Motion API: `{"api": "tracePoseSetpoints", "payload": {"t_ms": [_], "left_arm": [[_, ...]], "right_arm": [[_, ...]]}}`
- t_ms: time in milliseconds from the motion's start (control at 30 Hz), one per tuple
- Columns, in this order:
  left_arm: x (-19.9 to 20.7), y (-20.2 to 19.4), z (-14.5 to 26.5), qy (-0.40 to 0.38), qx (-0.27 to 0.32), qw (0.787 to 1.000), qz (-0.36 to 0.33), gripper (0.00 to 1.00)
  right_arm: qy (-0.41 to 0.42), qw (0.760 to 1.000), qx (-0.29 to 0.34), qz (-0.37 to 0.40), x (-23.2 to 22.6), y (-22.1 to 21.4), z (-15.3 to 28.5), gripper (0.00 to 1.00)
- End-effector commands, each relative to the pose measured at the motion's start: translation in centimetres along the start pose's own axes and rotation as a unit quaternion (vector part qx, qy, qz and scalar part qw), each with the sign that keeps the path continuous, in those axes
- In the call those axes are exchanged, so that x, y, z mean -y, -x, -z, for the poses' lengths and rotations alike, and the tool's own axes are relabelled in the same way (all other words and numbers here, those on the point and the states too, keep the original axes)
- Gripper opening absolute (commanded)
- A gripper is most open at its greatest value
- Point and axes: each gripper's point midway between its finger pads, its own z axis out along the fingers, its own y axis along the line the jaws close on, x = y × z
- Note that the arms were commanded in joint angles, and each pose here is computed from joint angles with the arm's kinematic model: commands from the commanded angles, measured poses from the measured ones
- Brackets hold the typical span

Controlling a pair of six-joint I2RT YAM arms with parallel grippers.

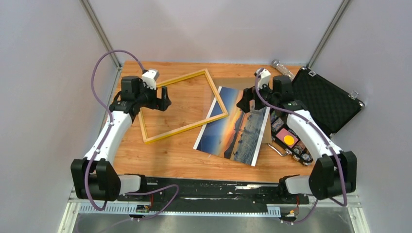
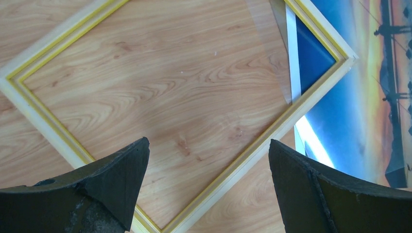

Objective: Put the photo into the frame

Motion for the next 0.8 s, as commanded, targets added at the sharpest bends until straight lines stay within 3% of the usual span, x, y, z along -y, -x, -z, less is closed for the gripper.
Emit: {"api": "tracePoseSetpoints", "payload": {"t_ms": [0,100,233,533,767], "left_arm": [[3.2,-0.3,-1.5,-0.059,0.001,0.993,-0.106,1.0],[5.4,-3.7,-3.4,-0.088,-0.049,0.978,-0.183,1.0],[7.8,-7.5,-5.6,-0.108,-0.106,0.962,-0.228,1.0],[9.5,-13.5,-10.7,-0.078,-0.186,0.937,-0.286,0.92],[9.8,-14.7,-11.9,-0.059,-0.214,0.928,-0.3,0.82]], "right_arm": [[0.007,1.0,0.008,0.008,-0.3,1.3,-2.5,1.0],[0.022,1.0,-0.009,0.004,-1.0,0.1,-3.5,1.0],[0.016,0.999,-0.025,0.012,-0.8,-1.4,-3.5,1.0],[-0.037,0.998,-0.022,0.056,0.1,-2.2,-0.5,1.0],[-0.063,0.995,-0.017,0.069,0.4,-3.3,1.2,1.0]]}}
